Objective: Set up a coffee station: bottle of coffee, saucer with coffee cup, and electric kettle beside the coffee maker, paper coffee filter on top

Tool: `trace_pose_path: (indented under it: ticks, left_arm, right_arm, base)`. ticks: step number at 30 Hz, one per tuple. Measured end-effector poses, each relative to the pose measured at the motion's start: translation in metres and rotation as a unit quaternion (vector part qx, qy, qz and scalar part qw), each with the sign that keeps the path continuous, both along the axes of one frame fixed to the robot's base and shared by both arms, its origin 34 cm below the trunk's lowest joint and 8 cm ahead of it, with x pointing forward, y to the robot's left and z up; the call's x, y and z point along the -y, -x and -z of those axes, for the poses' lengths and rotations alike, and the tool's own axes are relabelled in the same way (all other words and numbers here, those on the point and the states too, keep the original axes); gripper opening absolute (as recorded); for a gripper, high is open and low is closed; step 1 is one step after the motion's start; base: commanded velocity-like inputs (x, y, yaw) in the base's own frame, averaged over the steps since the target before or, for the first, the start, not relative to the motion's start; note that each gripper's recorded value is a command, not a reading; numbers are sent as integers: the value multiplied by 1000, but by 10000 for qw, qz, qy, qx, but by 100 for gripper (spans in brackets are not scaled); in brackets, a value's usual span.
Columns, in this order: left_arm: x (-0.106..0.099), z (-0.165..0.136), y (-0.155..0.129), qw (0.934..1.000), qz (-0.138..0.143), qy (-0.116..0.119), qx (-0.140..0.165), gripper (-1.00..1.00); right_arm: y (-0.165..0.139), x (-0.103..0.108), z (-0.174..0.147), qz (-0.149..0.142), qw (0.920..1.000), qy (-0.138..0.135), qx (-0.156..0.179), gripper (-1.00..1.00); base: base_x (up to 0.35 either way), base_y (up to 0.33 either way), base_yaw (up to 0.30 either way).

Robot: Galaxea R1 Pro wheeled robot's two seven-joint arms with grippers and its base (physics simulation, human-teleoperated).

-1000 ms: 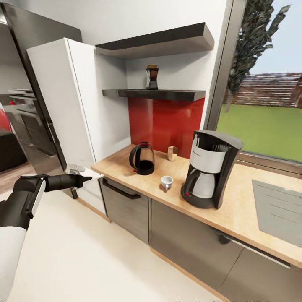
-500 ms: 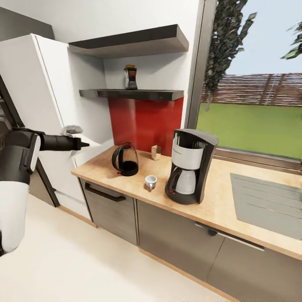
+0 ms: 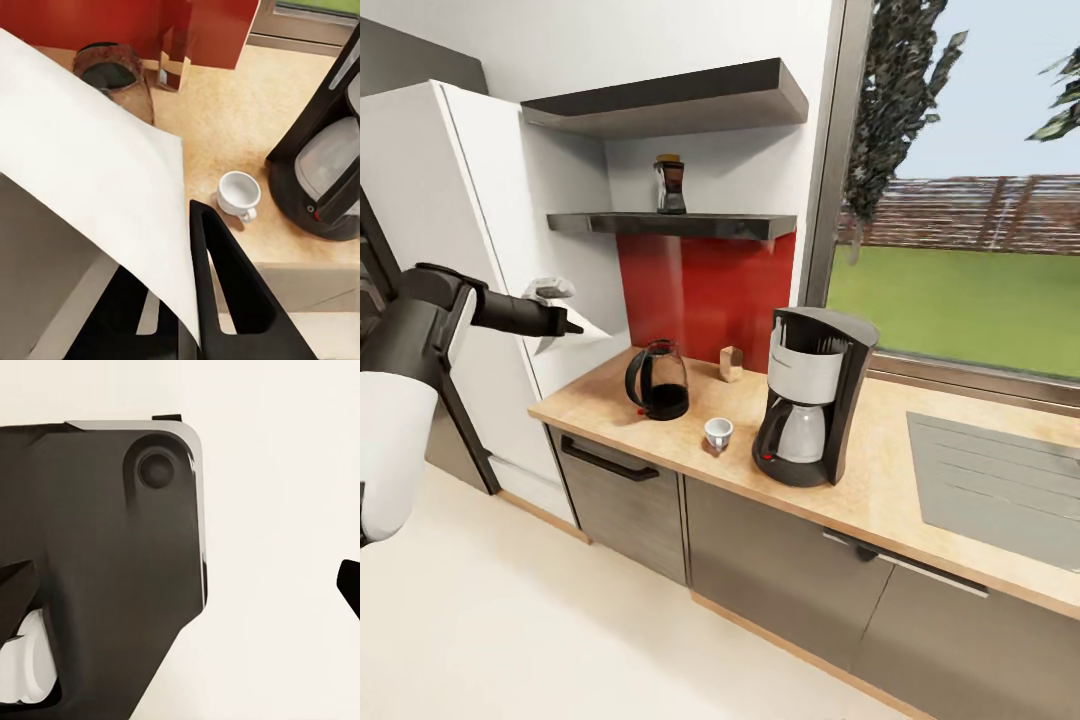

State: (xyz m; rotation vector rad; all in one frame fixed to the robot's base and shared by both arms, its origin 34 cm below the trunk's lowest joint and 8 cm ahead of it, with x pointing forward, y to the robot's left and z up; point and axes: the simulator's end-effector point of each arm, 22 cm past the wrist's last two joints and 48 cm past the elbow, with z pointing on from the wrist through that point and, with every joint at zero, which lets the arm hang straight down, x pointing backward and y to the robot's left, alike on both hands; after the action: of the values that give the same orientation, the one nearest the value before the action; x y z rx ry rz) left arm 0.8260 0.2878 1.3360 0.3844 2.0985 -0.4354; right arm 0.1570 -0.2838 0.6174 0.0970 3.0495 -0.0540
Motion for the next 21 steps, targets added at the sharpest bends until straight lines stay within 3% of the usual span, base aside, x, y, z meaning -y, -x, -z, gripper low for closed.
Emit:
trace_pose_path:
  ticks: [10, 21]
  left_arm:
    - [3, 14, 2, 9998, 39, -175, -123, -100]
    - [3, 14, 1, 9997, 38, -186, -124, -100]
  right_arm:
    - [-1, 4, 0, 12, 10000, 19, 5, 100]
    - [0, 5, 0, 12, 10000, 21, 3, 100]
  base:
    - [0, 18, -10]
    - [39, 267, -229]
